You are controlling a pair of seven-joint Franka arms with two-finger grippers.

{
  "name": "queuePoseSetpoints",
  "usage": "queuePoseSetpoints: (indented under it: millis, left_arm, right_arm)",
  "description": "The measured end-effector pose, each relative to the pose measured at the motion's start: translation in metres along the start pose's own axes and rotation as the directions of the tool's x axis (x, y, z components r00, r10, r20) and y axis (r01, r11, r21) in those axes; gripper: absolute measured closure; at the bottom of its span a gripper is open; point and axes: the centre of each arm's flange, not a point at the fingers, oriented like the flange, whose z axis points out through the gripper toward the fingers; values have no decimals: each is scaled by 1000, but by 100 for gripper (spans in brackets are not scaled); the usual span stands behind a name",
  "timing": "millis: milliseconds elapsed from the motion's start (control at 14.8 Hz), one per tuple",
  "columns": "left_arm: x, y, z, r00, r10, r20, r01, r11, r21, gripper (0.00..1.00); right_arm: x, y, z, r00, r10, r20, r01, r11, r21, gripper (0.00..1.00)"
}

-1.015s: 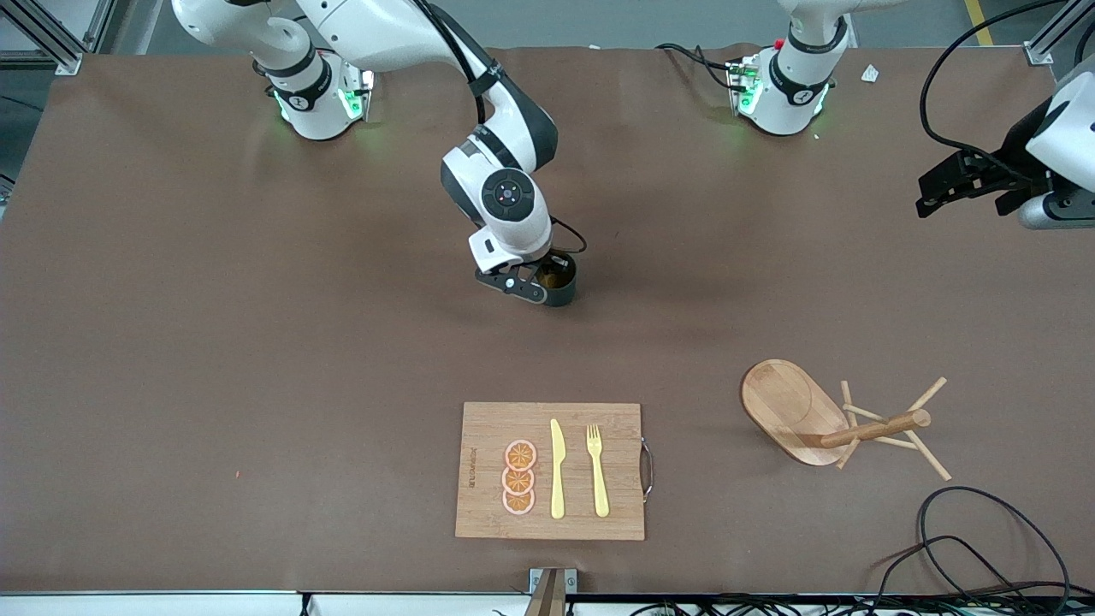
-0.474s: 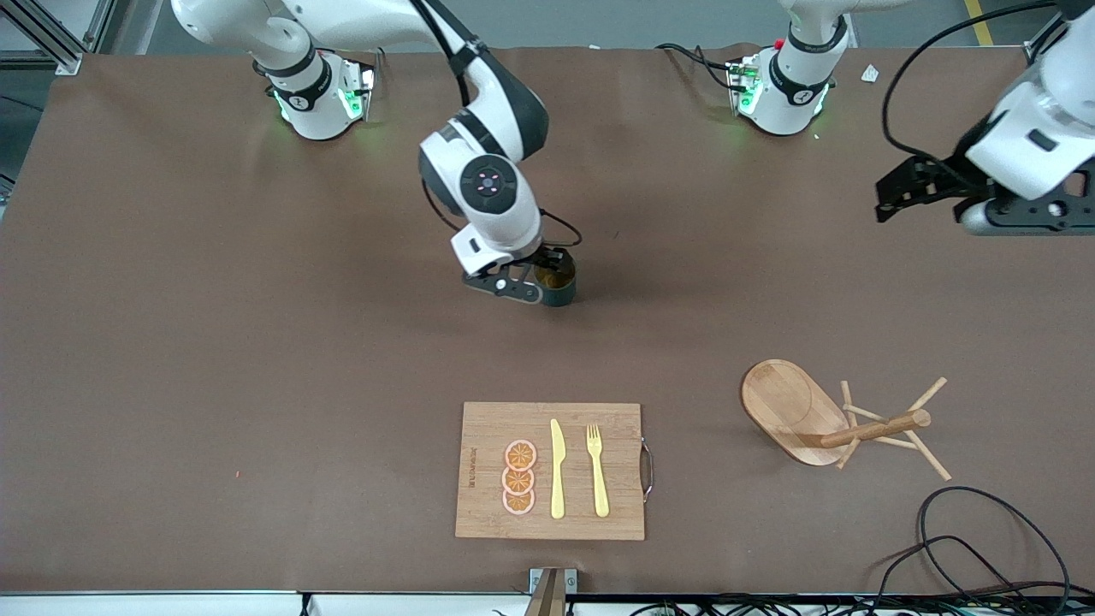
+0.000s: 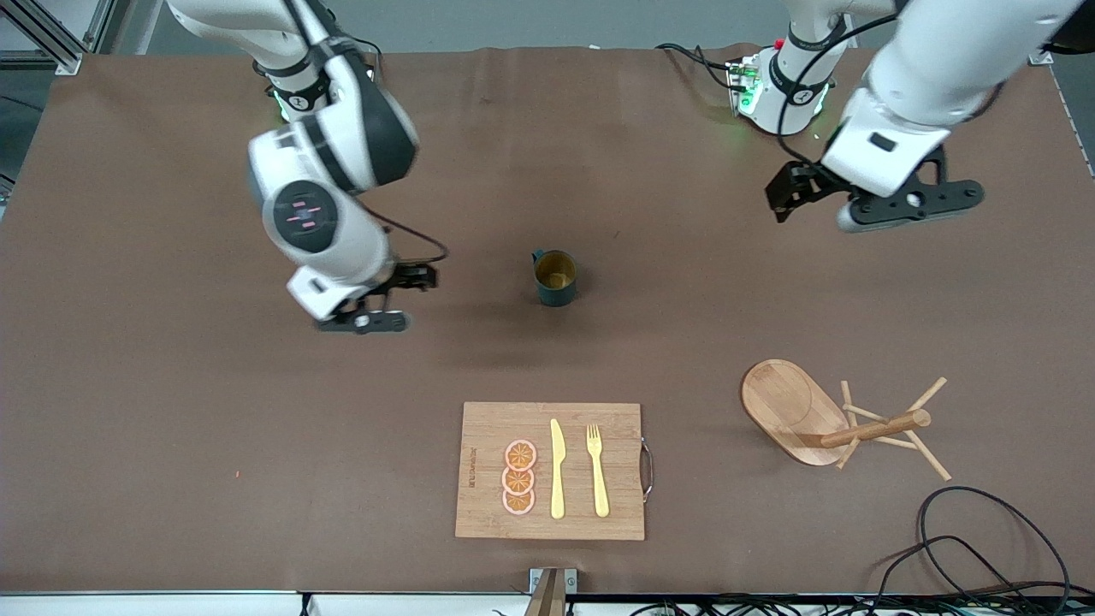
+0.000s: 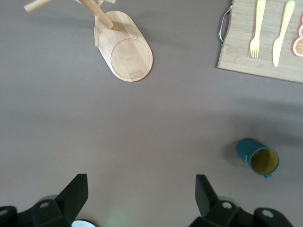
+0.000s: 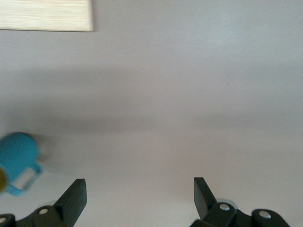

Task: Pass cup and hang on rack
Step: 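Release the mug with the right gripper while the left gripper approaches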

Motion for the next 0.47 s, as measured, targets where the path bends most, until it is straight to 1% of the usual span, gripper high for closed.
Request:
queuePoseSetpoints:
  millis: [135,203,338,474]
  left_arm:
    - [-5,28,16,1000,-25,-3,25,1000,17,0]
    - [-7,43,29,1000,-27,-4,28,999,35,0]
    - [-14,80,62,1000,-23,-7,23,996,89,0]
    - [-34,127,97,999,-23,-40,29,986,166,0]
  right_arm:
    - [13,67,-14,999,-41,-1,41,999,-10,0]
    - [17,99,-21,998,-65,-4,65,998,-6,0]
    - [25,156,-36,994,-106,-22,106,994,9,0]
    - [31,205,-54,994,-93,-60,95,995,19,0]
